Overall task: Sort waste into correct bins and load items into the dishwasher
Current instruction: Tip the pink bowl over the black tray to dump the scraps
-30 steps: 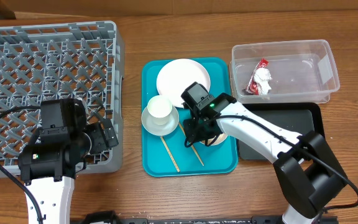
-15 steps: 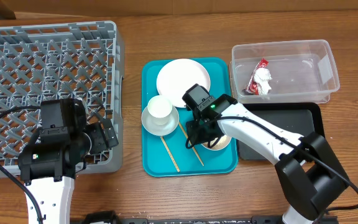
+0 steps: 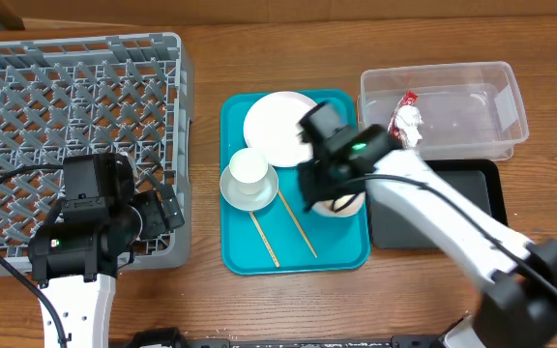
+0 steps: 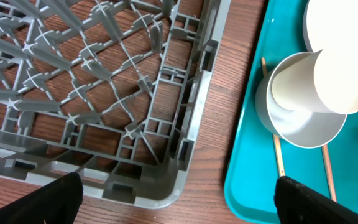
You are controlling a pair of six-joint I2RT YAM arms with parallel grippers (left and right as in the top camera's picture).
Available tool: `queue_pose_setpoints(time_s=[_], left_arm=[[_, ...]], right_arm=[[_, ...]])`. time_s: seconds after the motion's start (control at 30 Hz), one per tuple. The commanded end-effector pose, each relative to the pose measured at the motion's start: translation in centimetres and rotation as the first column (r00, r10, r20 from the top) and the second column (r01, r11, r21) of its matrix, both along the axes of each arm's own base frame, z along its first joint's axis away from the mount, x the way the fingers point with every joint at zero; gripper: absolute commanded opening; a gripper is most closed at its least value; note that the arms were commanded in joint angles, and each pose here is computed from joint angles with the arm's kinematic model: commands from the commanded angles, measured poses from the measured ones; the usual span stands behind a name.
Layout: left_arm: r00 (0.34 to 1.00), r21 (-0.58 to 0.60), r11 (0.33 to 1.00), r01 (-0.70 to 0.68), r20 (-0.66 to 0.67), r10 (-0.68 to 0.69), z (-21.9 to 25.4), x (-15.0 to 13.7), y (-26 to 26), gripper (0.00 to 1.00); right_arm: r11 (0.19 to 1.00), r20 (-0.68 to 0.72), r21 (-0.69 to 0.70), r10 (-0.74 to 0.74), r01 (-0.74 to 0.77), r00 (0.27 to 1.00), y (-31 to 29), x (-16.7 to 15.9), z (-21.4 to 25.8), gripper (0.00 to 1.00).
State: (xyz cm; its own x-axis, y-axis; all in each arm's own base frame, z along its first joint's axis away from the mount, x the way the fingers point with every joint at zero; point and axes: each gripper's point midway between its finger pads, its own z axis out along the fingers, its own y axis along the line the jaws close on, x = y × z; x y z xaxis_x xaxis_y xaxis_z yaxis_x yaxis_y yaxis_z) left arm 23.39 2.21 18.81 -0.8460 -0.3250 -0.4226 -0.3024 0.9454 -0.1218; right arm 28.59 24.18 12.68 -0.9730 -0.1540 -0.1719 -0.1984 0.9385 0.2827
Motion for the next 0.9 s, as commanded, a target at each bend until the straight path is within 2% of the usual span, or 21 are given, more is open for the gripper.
queue_pose_setpoints(time_s=[0.0,0.13,0.47,0.67,0.87], left_arm=[[1.0,0.007,1.0,-0.01,0.021,0.01,0.7,0.3,0.3,1.0],[1.0,0.007,1.0,-0.01,0.021,0.01,0.7,0.3,0.3,1.0],[1.0,0.007,1.0,-0.01,0.021,0.01,0.7,0.3,0.3,1.0],[1.0,0.007,1.0,-0.01,0.021,0.01,0.7,0.3,0.3,1.0],[1.0,0.007,1.0,-0.01,0.021,0.01,0.7,0.3,0.3,1.0]], right_arm=[[0.988,0.051,0.079,-0.14,0.135,0.989,-3.2,2.1,4.3,0.04],[0.968,-0.039,0.112,-0.224,0.227,0.974,-6.6,2.4,4.3,0.04],[0.901,-0.188,0.324,-0.238,0.289,0.953,-12.1,2.4,1.5,0.04],[0.798,-0.222,0.506,-0.245,0.326,0.944,-14.1,2.3,0.5,0.04],[0.638,-0.256,0.663,-0.297,0.391,0.92,-16.5,2.2,0.6,0.04]])
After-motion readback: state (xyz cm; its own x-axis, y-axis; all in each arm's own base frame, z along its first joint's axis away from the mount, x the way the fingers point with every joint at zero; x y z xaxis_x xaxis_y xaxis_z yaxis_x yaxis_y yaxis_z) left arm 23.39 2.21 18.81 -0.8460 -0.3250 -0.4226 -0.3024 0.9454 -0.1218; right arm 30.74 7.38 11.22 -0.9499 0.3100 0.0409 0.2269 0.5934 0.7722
